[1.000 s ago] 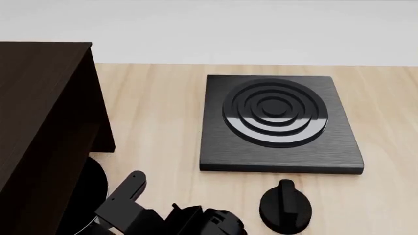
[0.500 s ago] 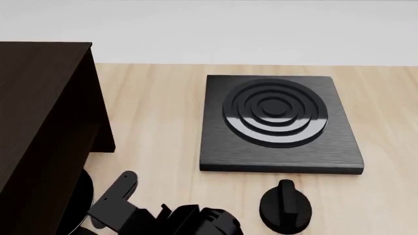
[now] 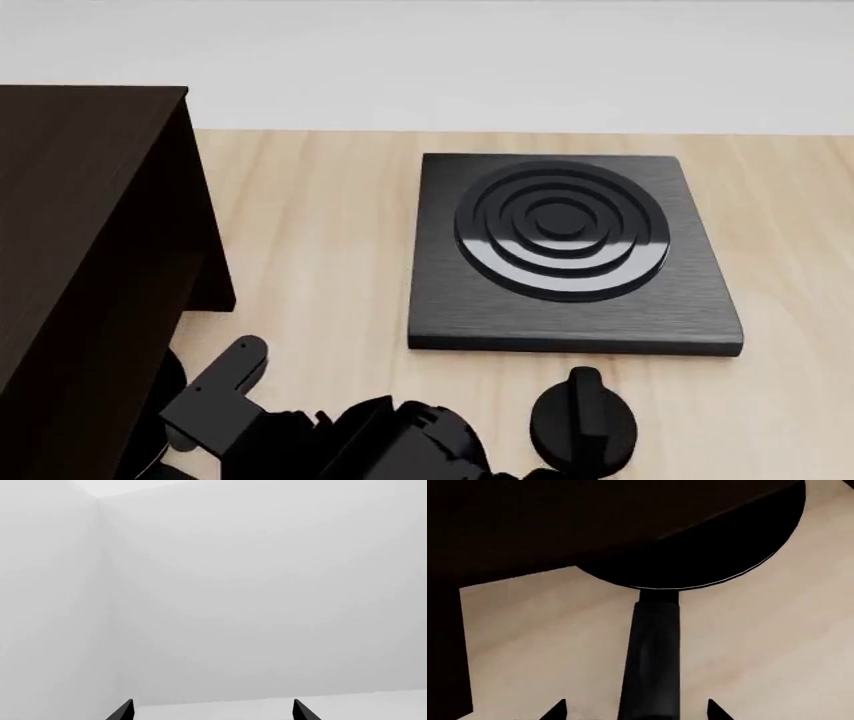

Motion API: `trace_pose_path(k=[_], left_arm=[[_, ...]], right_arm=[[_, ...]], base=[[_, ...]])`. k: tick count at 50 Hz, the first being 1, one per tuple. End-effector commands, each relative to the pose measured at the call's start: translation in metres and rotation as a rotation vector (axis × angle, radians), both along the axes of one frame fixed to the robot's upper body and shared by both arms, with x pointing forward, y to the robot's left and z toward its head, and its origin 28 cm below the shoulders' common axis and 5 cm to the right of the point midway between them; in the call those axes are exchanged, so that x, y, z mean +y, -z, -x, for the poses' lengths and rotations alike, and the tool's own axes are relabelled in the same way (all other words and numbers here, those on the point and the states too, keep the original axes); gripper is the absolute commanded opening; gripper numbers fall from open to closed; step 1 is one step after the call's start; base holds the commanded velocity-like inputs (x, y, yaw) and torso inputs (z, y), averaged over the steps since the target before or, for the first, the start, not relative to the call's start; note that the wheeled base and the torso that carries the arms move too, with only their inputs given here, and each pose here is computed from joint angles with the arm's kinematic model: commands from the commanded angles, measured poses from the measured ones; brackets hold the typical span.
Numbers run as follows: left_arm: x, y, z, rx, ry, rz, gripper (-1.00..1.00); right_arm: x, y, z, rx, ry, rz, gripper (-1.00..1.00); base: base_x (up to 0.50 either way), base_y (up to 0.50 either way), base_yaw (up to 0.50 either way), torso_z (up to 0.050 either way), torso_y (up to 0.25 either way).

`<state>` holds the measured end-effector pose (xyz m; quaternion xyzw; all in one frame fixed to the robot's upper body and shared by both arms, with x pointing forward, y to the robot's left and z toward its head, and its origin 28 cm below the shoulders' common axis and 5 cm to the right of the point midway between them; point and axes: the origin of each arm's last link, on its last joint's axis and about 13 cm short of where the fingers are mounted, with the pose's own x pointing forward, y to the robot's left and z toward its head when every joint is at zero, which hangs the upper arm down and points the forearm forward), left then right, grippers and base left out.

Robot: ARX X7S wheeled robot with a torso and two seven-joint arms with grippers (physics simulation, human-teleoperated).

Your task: Put the frying pan under the cabinet shelf.

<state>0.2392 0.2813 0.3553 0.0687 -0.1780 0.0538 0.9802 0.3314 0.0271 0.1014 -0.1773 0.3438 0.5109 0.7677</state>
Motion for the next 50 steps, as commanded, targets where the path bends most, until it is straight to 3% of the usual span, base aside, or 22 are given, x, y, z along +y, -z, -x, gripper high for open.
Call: trace_pose_path(k=[1, 24, 50], left_arm=[[-0.002, -0.003, 0.002, -0.006, 0.004, 0.003, 1.0], [-0.014, -0.012, 0.0, -0.016, 0.032, -0.01, 1.0], [-0.018, -0.002, -0.01, -0.005, 0.061, -0.008, 1.0]], right_arm=[[-0.008, -0.029, 0.008, -0.053, 0.043, 0.034, 1.0], [-0.071, -0.084, 0.049, -0.154, 0.244, 0.032, 1.0], [-0.13, -0.137, 0.102, -0.342, 0.546, -0.085, 1.0]], base=[[0.0, 0.0, 0.0, 0.0, 0.0], [0.0, 0.0, 0.0, 0.0, 0.0], [0.0, 0.0, 0.0, 0.0, 0.0]])
